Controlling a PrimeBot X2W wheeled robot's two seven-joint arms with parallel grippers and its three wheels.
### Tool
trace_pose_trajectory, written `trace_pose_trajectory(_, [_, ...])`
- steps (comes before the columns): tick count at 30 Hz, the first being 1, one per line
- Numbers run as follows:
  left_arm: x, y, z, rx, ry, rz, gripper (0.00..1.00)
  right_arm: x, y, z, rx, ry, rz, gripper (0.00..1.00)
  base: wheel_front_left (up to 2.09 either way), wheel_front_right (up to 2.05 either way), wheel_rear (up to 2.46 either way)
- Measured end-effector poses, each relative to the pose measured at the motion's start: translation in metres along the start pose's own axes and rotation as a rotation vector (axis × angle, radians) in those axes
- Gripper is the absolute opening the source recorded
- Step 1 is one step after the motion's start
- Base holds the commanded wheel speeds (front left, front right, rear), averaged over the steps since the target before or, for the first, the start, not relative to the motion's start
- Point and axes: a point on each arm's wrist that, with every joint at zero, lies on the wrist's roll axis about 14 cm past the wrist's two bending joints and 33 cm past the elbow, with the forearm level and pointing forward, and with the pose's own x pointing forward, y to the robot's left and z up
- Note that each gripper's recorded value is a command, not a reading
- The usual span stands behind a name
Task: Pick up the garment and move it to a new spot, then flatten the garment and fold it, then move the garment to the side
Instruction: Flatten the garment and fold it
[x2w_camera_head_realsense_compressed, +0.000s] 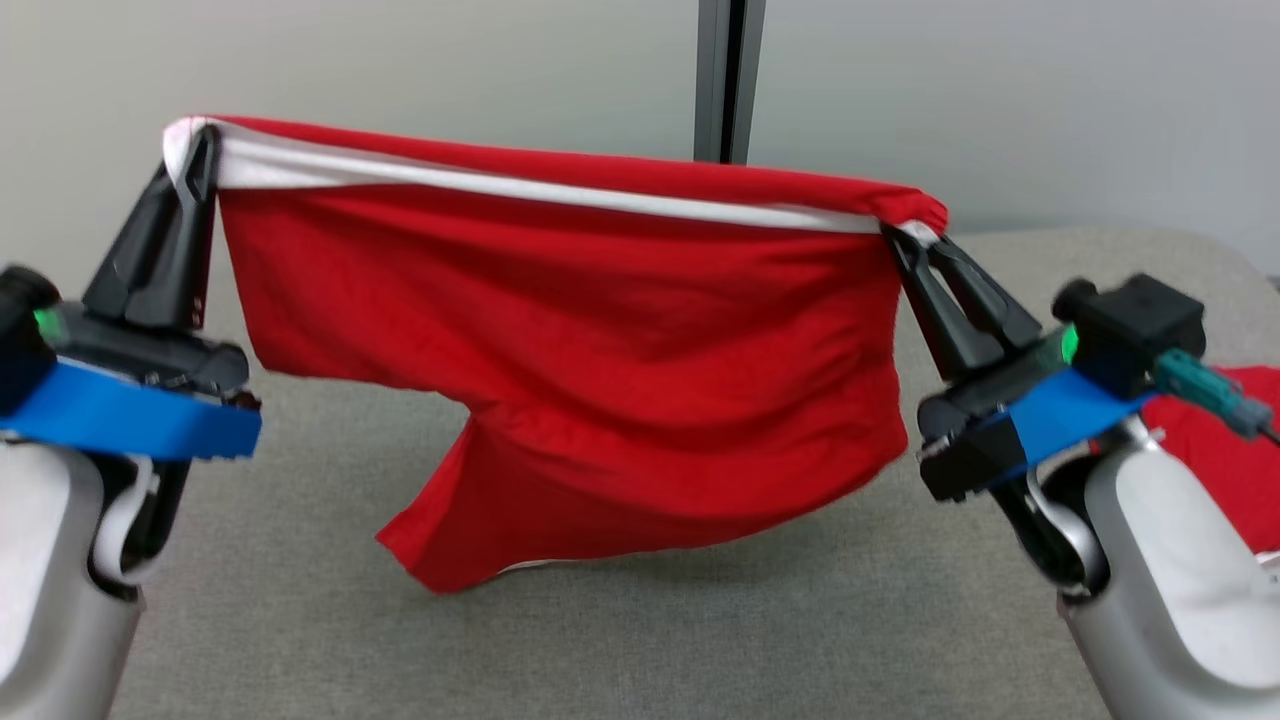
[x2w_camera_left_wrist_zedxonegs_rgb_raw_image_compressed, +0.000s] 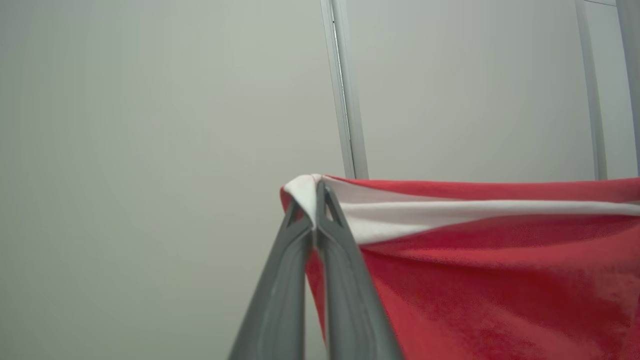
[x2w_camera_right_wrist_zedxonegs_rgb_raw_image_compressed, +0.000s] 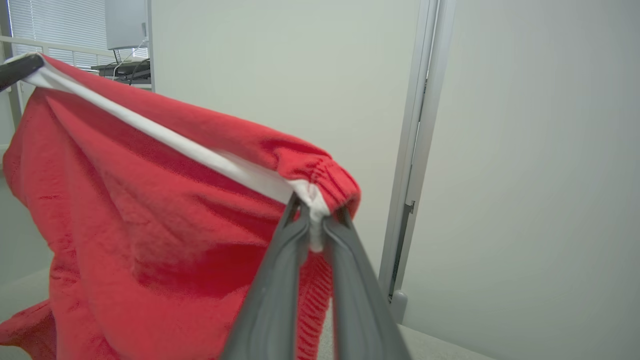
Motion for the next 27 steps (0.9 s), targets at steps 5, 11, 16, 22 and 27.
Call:
trace_pose_trajectory(5, [0.032, 0.022, -0.028, -0.004, 0.050, 0.028, 0.00, 0.040, -0.008, -0.020, -0.080, 0.046, 0.014, 0.00, 0.00, 0.00, 0.00])
trace_pose_trajectory(11, [0.075, 0.054, -0.010, 0.070, -0.040, 0.078, 0.00, 0.105, -0.007, -0.008, -0.243, -0.069, 0.048, 0.00, 0.00, 0.00, 0.00])
trace_pose_trajectory(16, [0.062, 0.053, -0.023, 0.032, -0.027, 0.108, 0.00, 0.119, -0.003, -0.032, -0.249, -0.048, 0.050, 0.00, 0.00, 0.00, 0.00])
trace_pose_trajectory(22, [-0.038, 0.025, -0.136, -0.156, 0.306, 0.199, 0.00, 0.058, 0.012, -0.132, -0.177, 0.229, 0.079, 0.00, 0.00, 0.00, 0.00])
trace_pose_trajectory(27, [-0.134, -0.023, -0.192, -0.307, 0.539, 0.270, 0.00, -0.024, 0.027, -0.194, -0.052, 0.443, 0.052, 0.00, 0.00, 0.00, 0.00])
